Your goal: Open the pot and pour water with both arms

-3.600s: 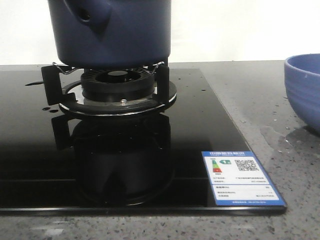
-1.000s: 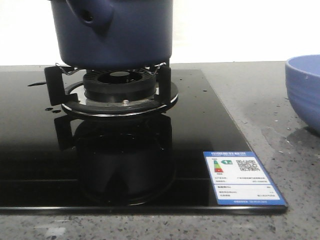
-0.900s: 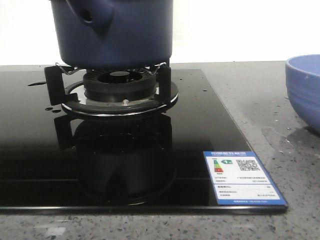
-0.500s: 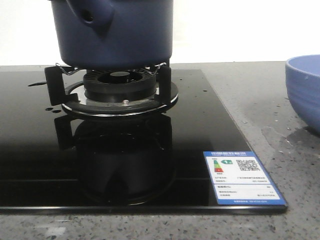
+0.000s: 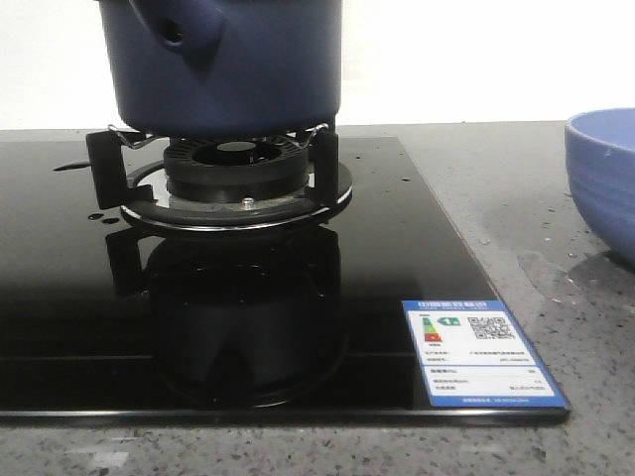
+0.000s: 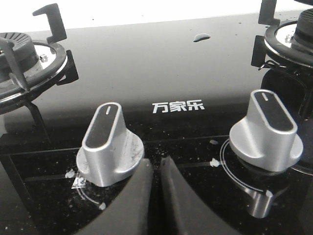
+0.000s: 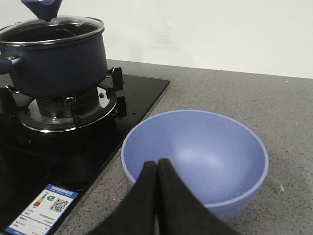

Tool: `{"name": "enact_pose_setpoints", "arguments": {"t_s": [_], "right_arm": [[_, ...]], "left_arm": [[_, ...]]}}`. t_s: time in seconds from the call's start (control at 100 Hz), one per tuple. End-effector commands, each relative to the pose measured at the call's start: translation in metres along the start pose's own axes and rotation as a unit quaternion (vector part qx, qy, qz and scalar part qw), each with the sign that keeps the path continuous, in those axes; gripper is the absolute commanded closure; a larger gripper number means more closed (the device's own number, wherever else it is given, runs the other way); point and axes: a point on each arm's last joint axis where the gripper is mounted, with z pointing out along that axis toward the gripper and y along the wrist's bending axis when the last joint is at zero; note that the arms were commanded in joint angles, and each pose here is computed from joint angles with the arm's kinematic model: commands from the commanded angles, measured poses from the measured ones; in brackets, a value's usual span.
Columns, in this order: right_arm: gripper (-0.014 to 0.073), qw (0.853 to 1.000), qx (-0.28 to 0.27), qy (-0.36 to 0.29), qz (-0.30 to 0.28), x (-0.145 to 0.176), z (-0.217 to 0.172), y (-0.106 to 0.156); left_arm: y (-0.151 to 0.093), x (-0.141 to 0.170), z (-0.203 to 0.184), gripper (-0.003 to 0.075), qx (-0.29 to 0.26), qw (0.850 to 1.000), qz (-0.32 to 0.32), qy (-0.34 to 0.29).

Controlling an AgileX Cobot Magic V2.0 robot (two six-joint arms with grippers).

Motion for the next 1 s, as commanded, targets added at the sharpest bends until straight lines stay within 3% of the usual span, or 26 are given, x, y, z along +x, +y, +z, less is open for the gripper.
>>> {"name": "enact_pose_setpoints", "arguments": {"t_s": [0.0, 0.44, 0.69, 0.85, 0.99], "right_arm": [[0.0659, 0.999, 0.007, -0.05, -0.004, -0.014, -0.004, -0.001], [0.0659, 0.999, 0.016, -0.044, -0.013, -0.011, -0.002, -0.003], [0.0659, 0.982, 0.144, -0.117, 0.029, 0.021, 0.027, -0.023], [0.0659, 0.971, 0.224, -0.073, 0.041, 0.065, 0.043, -0.036], [0.0659, 0.968, 0.241, -0.035, 0.054, 0.095, 0.05, -0.039]], "left_arm": [[0.0, 0.004, 0.001, 0.0741, -0.004, 1.0, -0.008, -0.02], [0.0, 0.004, 0.001, 0.0741, -0.004, 1.0, -0.008, -0.02], [0.0, 0.004, 0.001, 0.0741, -0.004, 1.0, -0.008, -0.02], [0.0, 0.004, 0.001, 0.0741, -0.004, 1.0, -0.008, -0.02], [0.0, 0.004, 0.001, 0.0741, -0.004, 1.0, -0.008, -0.02]]}}
